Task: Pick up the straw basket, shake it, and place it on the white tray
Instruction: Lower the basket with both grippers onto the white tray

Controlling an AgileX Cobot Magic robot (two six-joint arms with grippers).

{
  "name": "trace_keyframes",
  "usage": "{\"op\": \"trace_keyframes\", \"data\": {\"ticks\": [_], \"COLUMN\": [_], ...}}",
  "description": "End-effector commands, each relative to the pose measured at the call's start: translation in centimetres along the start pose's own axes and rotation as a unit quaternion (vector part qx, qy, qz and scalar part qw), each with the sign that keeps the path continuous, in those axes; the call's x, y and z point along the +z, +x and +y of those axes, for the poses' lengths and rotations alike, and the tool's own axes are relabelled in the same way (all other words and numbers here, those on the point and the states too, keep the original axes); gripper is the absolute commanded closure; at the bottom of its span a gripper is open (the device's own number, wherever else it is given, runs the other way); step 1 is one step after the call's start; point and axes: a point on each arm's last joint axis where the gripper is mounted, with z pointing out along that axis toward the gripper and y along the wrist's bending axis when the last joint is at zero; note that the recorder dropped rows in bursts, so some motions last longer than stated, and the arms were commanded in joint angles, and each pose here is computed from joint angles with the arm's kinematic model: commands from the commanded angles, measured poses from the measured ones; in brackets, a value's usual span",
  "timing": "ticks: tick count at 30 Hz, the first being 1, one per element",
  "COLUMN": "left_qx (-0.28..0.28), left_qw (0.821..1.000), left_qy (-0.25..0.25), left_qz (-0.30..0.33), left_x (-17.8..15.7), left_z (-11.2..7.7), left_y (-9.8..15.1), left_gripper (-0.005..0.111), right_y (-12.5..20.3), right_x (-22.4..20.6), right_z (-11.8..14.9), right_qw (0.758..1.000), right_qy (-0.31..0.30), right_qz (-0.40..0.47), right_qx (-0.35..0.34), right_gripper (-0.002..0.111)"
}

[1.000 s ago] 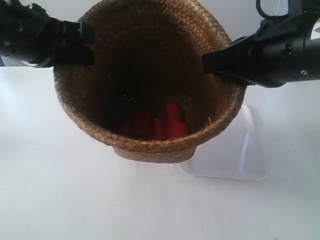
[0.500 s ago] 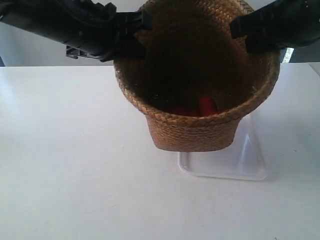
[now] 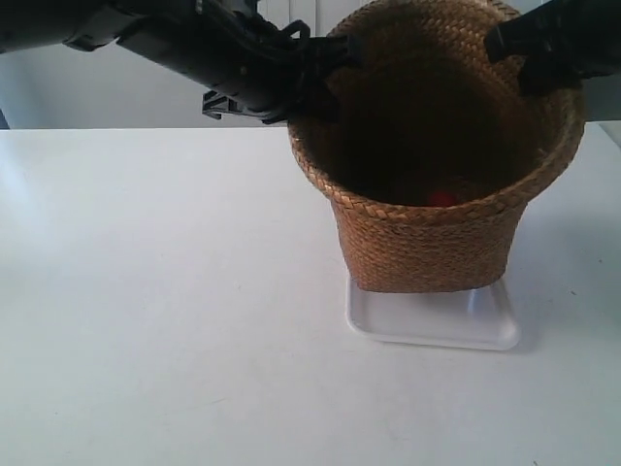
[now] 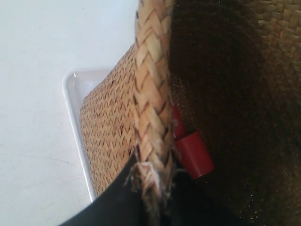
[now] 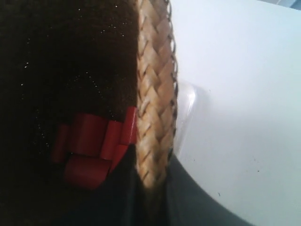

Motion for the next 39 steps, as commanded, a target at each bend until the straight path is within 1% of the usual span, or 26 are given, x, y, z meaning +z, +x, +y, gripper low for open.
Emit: {"op": "trace_keyframes", "data": {"ticks": [1,12,24,31,39], "left_qx": [0.001,0.012,0.012,0.011,0.007], "left_qw": [1.000,0.999,0.999,1.000,1.000], "left_qy": [0.026,0.029,0.020,0.021,0.018], "left_qz": [0.004,0.015,0.030,0.016,0.020], "left_x": [0.5,2.0,3.1,3.2,3.9], "left_z": [-1.5,-1.7,-1.0,-1.0,-0.6], "left_y": [-1.0,-2.1,-1.6,-1.8,-1.6], "left_gripper": [0.107,0.107,0.107,0.107,0.107], "right_y": [-0.2,-0.2,0.0,0.0,-0.1], "right_x": [0.4,2.1,4.1,4.1,4.2], "right_z": [-0.6,-0.9,-1.3,-1.7,-1.8], "right_qw": [1.000,1.000,0.999,0.998,0.998], "right_qy": [-0.002,0.001,0.014,0.037,0.041], "right_qz": [0.002,0.015,0.045,0.044,0.038], "right_qx": [0.002,0.008,0.008,0.002,0.002], "right_gripper": [0.108,0.108,0.108,0.108,0.108]}}
